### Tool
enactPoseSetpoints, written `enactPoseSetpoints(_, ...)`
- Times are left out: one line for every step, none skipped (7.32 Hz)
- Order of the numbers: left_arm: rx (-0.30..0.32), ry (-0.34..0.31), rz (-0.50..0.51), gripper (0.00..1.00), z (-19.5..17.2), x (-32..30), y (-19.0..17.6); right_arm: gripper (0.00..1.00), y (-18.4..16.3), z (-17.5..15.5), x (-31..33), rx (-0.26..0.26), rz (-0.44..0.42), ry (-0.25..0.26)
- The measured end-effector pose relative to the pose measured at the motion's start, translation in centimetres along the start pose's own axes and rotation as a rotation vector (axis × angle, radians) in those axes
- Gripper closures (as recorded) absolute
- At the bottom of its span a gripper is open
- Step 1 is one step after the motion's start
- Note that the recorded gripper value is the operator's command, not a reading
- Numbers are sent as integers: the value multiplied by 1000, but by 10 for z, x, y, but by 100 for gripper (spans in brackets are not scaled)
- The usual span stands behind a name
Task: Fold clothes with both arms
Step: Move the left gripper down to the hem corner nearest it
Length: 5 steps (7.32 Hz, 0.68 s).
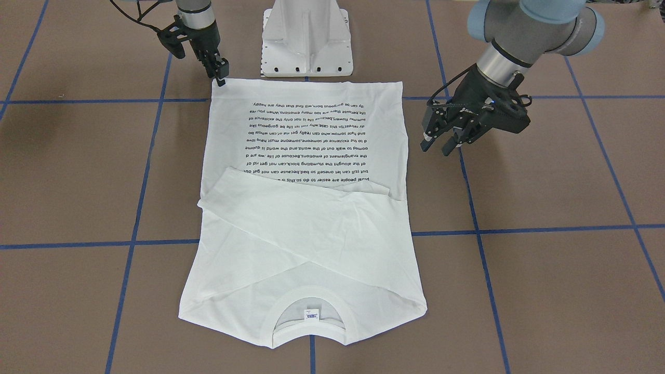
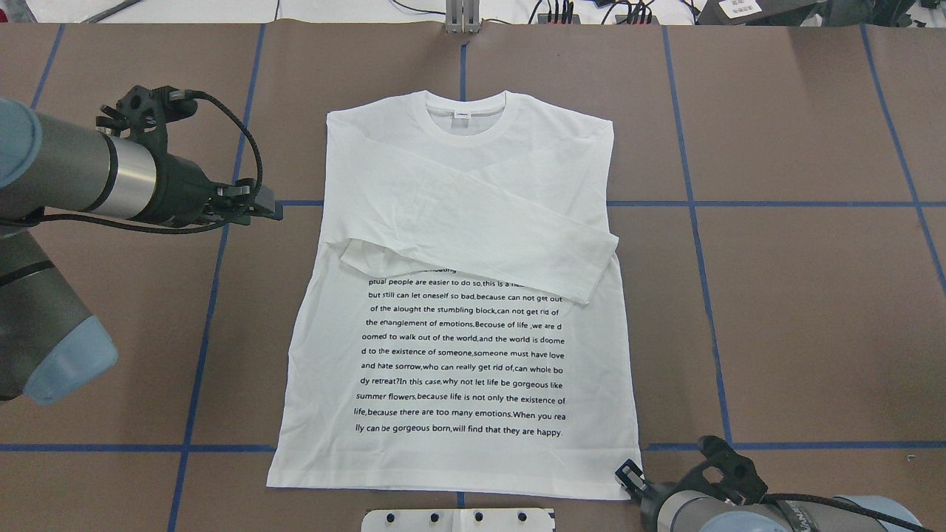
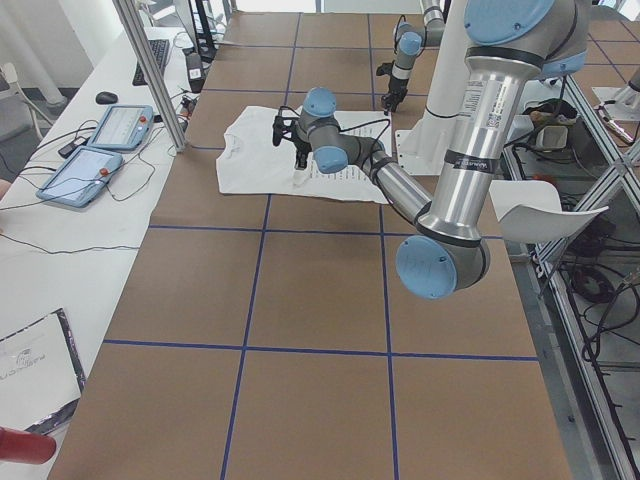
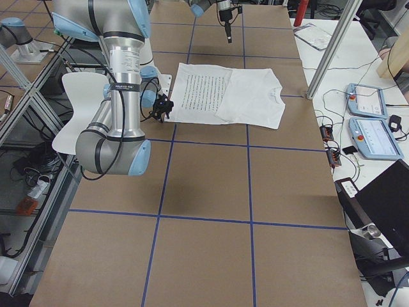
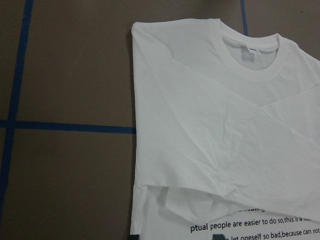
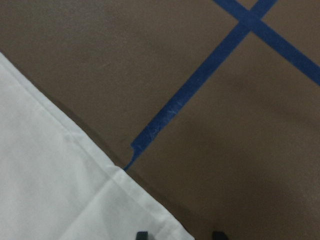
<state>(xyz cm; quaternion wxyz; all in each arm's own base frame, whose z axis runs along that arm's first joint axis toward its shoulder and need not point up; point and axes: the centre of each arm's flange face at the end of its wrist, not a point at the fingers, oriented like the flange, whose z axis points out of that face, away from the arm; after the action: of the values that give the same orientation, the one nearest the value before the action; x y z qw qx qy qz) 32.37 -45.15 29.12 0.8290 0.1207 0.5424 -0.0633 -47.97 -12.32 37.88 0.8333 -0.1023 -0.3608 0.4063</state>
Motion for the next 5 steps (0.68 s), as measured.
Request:
enactPoseSetpoints(0, 0, -1, 42, 0, 0, 0, 100, 1, 0, 1, -1, -1, 3)
enactPoseSetpoints(0, 0, -2, 42, 0, 0, 0, 100, 3, 0, 3, -3, -4, 4)
enactPoseSetpoints(-1, -3, -5, 42, 0, -2, 1, 100, 4, 0, 5, -6, -7, 7)
enactPoseSetpoints(-5, -11, -10, 42, 1, -8, 3, 100, 4, 0, 7, -6, -10, 10)
enactPoseSetpoints(-8, -20, -20, 42, -1, -15, 7, 100, 3, -1, 8, -8, -11, 11)
